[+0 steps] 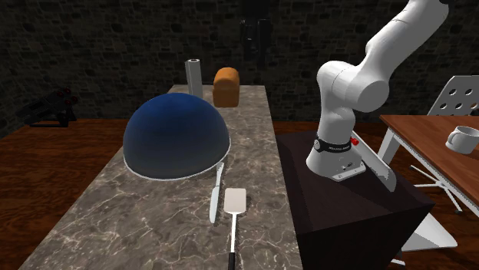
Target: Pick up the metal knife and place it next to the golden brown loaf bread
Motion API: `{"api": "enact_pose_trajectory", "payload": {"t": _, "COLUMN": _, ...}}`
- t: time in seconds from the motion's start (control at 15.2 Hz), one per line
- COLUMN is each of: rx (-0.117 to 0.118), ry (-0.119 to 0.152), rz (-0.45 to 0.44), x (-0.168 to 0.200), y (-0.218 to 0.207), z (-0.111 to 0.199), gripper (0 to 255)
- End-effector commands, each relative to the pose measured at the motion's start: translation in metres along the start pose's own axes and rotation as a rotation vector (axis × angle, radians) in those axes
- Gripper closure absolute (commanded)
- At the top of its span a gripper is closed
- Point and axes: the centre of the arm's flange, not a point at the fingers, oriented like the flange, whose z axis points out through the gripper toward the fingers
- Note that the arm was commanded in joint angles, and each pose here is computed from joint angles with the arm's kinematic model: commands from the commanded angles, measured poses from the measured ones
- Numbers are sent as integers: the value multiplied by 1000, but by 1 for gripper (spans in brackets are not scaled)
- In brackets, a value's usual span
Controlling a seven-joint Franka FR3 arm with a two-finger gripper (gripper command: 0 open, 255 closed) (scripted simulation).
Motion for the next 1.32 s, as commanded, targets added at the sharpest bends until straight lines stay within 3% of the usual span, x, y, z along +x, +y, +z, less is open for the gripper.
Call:
{"api": "enact_pose_trajectory", "payload": {"t": 0.0, "rx": 0, "ry": 0, "rz": 0, "x": 0, "y": 0, "z": 0, "gripper": 0}}
{"api": "enact_pose_trajectory", "payload": {"t": 0.66, "rx": -47, "ry": -106, "rz": -424, "x": 91, "y": -22, "z": 108, "gripper": 0}}
{"api": "enact_pose_trajectory", "payload": {"t": 1.25, "rx": -90, "ry": -202, "rz": -806, "x": 149, "y": -65, "z": 213, "gripper": 0}}
